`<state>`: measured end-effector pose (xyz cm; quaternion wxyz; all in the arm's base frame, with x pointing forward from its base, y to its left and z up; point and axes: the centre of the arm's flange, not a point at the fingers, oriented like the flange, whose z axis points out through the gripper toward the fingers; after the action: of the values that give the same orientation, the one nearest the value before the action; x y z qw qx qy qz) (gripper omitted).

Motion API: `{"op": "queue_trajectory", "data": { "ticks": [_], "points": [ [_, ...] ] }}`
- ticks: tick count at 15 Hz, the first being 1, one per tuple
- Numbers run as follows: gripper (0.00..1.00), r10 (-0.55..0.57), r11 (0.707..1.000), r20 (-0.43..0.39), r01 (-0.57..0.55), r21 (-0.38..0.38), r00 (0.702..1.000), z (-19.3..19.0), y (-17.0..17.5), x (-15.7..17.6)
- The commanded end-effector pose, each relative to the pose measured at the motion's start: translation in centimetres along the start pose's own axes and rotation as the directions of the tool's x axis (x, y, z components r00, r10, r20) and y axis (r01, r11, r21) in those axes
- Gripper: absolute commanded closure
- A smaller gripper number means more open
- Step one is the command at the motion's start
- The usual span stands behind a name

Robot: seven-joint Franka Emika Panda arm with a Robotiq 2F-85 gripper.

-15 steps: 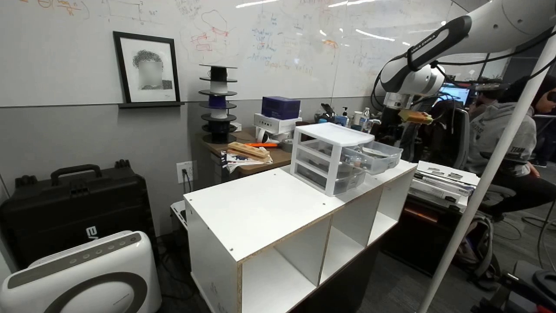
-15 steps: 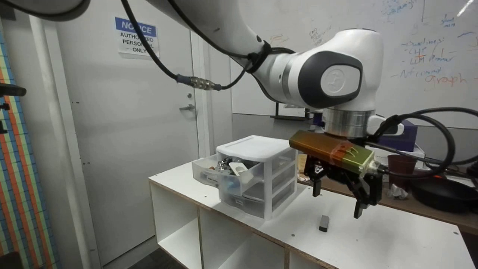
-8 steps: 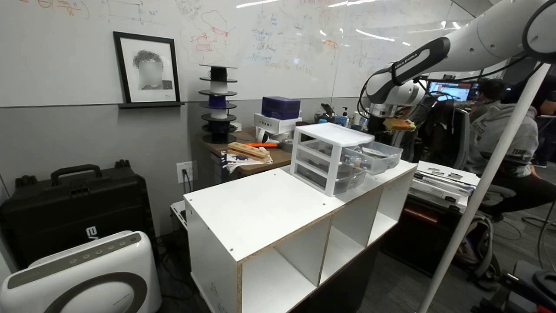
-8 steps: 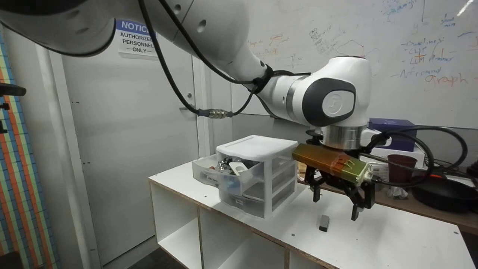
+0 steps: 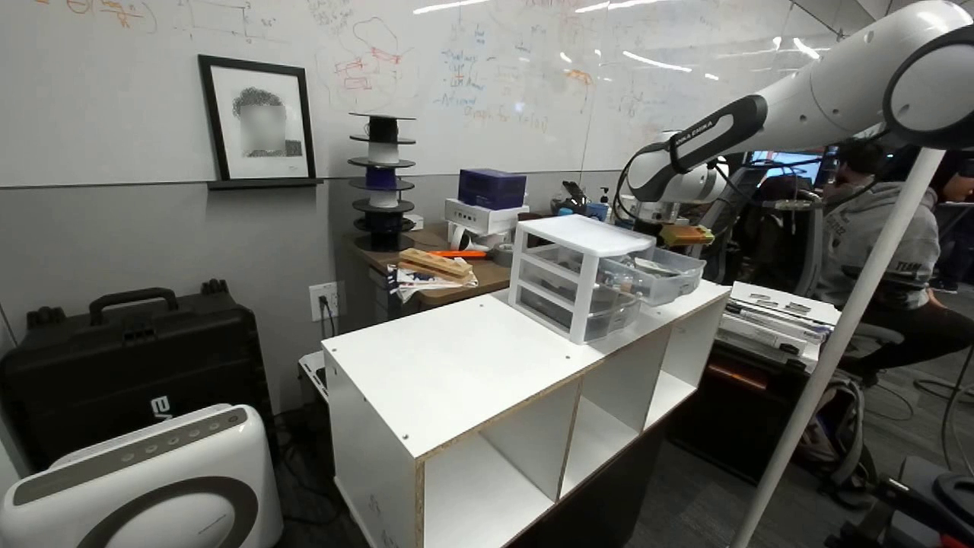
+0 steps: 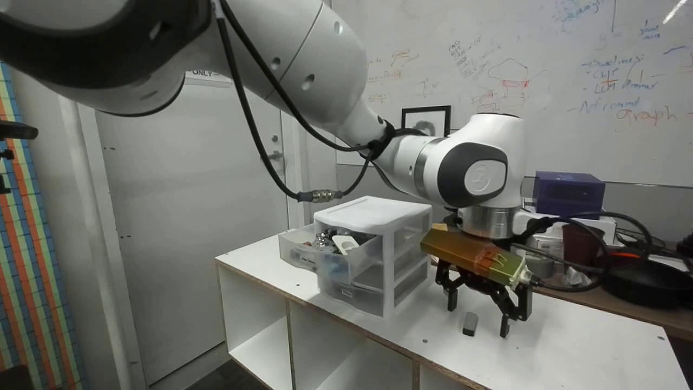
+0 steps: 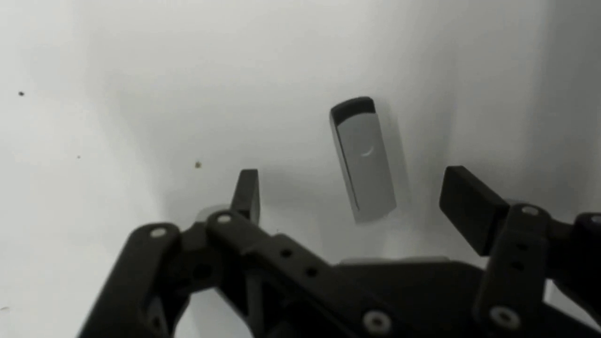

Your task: Pick up the object from the table and put it in the open drawer and close it

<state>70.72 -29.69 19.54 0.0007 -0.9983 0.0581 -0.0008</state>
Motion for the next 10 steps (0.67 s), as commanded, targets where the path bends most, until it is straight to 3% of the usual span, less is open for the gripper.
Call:
{"op": "queue_trajectory", "data": {
  "ticks": [1,10],
  "points": [
    [0.29,-0.009,1.0,0.032,0.009,-0.001,0.999,0.16,-0.02,1.0],
    [0.99,-0.023,1.0,0.062,0.023,0.0,0.998,-0.71,-0.5,0.03]
  ]
}}
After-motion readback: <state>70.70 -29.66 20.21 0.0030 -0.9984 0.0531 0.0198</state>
